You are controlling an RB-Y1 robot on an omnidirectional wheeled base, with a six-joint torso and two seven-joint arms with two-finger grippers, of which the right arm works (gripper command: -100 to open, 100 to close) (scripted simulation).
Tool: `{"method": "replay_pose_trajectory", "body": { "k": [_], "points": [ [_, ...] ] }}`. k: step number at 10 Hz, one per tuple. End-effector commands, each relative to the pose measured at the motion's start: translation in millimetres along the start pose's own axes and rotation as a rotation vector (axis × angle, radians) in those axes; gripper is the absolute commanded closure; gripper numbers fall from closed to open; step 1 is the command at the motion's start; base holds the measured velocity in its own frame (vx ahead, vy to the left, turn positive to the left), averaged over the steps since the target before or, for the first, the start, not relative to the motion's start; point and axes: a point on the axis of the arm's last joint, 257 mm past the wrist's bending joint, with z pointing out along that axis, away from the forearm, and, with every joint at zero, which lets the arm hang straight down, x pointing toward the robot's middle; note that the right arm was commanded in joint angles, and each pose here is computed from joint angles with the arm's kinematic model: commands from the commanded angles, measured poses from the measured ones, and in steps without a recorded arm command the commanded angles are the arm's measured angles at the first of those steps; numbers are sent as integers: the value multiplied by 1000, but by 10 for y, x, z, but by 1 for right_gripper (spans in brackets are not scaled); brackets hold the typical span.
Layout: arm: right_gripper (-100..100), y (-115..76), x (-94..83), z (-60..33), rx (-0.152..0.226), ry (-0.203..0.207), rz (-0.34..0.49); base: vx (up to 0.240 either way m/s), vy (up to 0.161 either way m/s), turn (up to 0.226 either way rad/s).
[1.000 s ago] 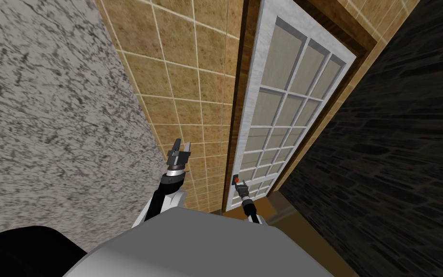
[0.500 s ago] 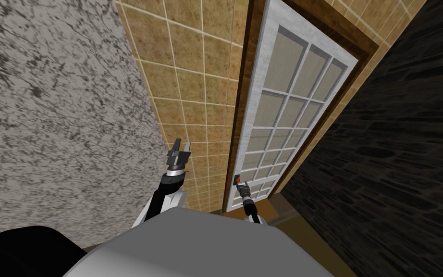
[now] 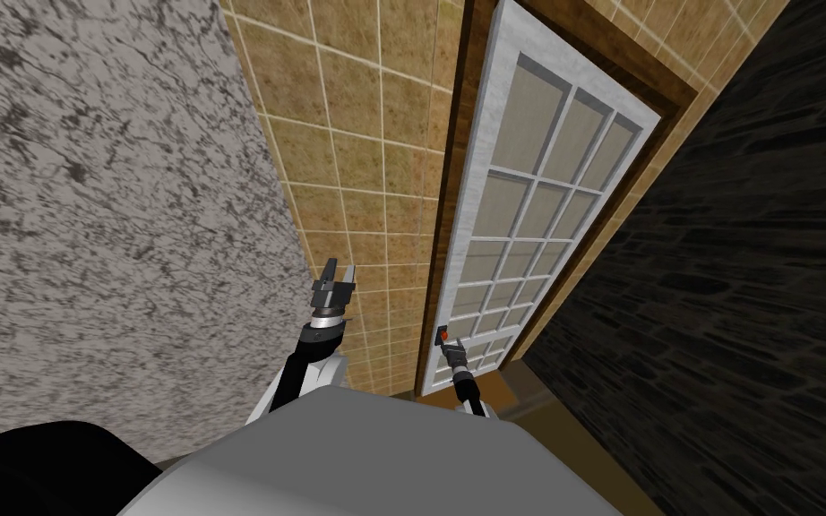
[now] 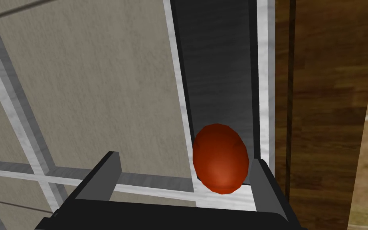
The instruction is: Pull the door open
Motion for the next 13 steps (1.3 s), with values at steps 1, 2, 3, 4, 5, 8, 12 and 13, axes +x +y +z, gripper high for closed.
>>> {"method": "replay_pose_trajectory", "body": {
  "k": [1, 2, 3, 4, 5, 8, 12, 13],
  "points": [
    [100, -287, 129, -92, 41, 38, -10, 0, 0, 0],
    [100, -287, 129, -92, 41, 38, -10, -3, 8, 15],
    [100, -455, 182, -131, 90, 58, 30, -10, 7, 92],
    [100, -491, 211, -136, 105, 68, 45, -17, -1, 56],
    [100, -491, 211, -136, 105, 68, 45, -15, -4, -8],
    [100, -651, 277, -185, 152, 90, 85, -11, 0, 27],
    [100, -685, 298, -193, 167, 96, 102, -9, -1, 6],
    [100, -685, 298, -193, 167, 96, 102, -4, 3, 12]
  ]
}}
